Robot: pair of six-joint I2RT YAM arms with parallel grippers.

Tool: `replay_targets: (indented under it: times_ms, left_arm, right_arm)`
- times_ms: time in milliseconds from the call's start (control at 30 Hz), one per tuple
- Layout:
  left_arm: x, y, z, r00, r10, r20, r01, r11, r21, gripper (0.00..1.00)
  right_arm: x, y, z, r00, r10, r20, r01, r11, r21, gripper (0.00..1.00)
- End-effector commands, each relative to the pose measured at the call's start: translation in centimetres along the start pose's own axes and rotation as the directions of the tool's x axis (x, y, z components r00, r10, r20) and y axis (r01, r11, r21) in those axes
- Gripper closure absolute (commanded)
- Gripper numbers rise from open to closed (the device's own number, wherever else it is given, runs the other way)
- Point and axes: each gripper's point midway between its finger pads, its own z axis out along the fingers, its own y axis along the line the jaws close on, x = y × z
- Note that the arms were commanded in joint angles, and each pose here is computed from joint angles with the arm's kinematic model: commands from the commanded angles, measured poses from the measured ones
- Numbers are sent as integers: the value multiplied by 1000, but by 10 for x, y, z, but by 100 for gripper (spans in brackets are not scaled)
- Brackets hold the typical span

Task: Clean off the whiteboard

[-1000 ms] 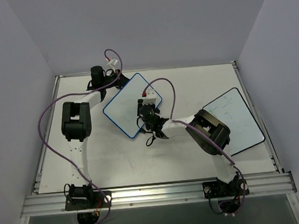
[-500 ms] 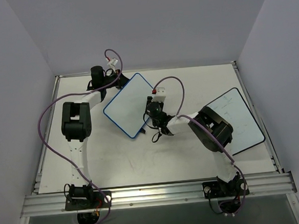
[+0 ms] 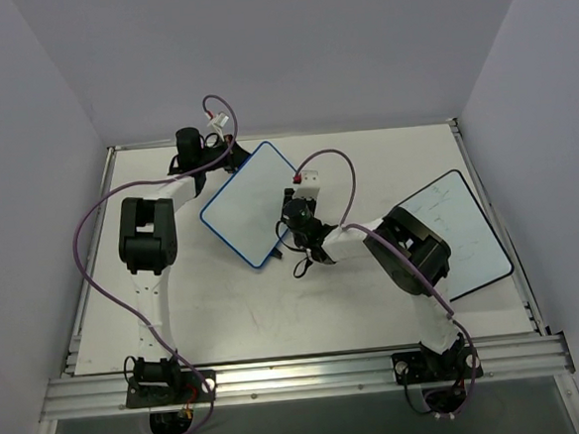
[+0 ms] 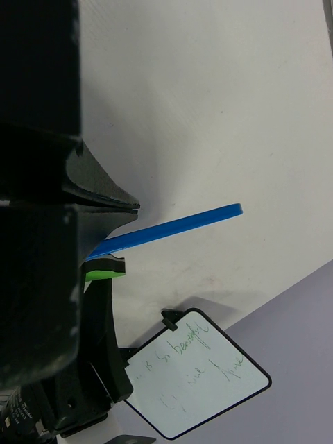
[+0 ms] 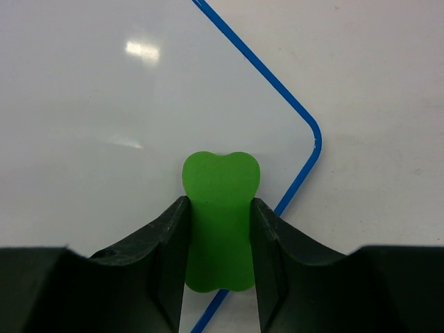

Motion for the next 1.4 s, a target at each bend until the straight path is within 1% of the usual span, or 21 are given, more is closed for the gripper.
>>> replay_targets:
  times_ms: [0, 133, 267, 367, 633, 767, 1000, 1167, 1367]
  left_arm:
    - [-21, -32, 3, 996, 92, 18, -93, 995, 48, 98]
    - [-22, -35, 3, 995, 98, 19, -99, 994, 50, 98]
    - [-23, -36, 2, 995, 100, 19, -100, 994, 50, 98]
    - [-23, -35, 2, 995, 100, 19, -101, 994, 46, 98]
    - [-22, -34, 2, 995, 98, 16, -99, 994, 44, 98]
    - [-23, -35, 2, 995, 102, 15, -103, 994, 42, 98]
    - [-21, -33, 2, 995, 101, 12, -101, 994, 38, 98]
    - [-20, -33, 3, 995, 99, 11, -100, 994, 40, 98]
    - [-22, -34, 3, 995, 101, 14, -102, 994, 41, 98]
  right_arm:
    - [28, 30, -22, 997, -35, -74, 29, 996, -86, 100]
    - [34, 45, -33, 997, -35, -73, 27, 993, -112, 100]
    - [34, 49, -36, 997, -37, -69, 29, 992, -120, 100]
    - [35, 38, -32, 996, -49, -72, 44, 996, -71, 100]
    - [28, -6, -3, 994, -41, -97, 44, 998, 33, 100]
    - [21, -12, 4, 995, -35, -94, 39, 999, 35, 100]
    - [23, 3, 0, 994, -58, -96, 58, 998, -6, 100]
    - [32, 26, -9, 992, -85, -94, 79, 995, -64, 100]
    - [45, 61, -35, 989, -102, -104, 86, 986, -144, 100]
